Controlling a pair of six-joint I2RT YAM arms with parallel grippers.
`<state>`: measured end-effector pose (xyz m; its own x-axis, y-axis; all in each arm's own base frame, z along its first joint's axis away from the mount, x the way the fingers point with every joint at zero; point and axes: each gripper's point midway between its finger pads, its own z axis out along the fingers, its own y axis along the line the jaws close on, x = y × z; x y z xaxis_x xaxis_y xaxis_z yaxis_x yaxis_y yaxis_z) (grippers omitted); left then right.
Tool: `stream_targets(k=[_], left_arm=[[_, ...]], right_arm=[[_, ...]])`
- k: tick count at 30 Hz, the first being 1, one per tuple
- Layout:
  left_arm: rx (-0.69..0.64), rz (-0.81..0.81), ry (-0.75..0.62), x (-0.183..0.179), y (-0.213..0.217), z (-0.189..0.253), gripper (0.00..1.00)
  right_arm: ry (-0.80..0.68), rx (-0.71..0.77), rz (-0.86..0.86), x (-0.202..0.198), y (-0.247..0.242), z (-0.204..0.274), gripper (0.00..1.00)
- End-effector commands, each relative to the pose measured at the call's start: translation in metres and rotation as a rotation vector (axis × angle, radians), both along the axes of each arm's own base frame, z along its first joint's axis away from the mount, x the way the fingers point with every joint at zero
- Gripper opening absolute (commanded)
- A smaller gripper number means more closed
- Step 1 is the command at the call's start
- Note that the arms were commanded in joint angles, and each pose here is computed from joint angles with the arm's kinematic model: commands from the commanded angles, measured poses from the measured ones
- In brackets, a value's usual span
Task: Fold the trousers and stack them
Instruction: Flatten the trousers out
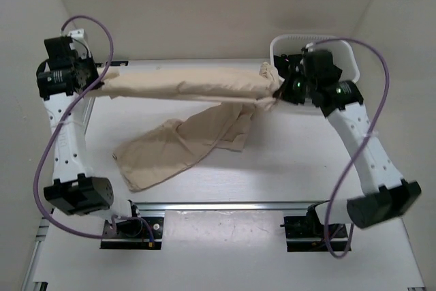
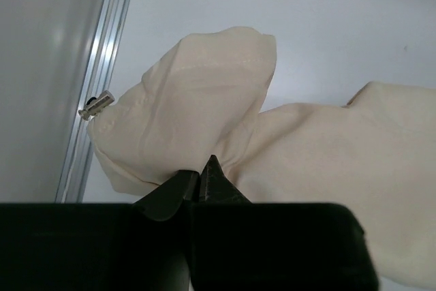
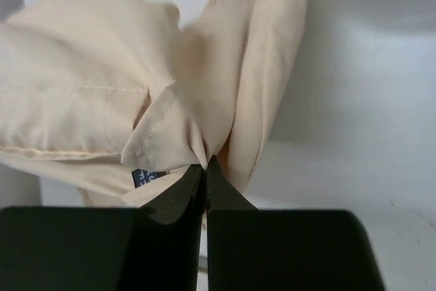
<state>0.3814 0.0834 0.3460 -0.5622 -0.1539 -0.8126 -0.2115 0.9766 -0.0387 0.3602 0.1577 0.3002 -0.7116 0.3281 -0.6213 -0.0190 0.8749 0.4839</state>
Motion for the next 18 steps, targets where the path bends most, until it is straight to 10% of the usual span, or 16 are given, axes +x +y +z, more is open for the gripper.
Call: stream_targets(k=[1, 7, 18], left_arm=[[0.071, 0.131, 0.061, -0.051, 0.027, -0.016, 0.14], [-0.003, 0.221, 0.366, -0.127, 0.035, -0.139, 0.14], [-0.027, 0.313, 0.597, -0.218, 0.025, -0.21, 0.14]], right_arm=[[0.214, -0.248, -0.077, -0.063, -0.035, -0.078, 0.0], [0.605, -0.165, -0.073, -0.184, -0.038, -0.22, 0.78], [0.345, -0.154, -0.342, -0.109, -0.086, -0.172, 0.91]])
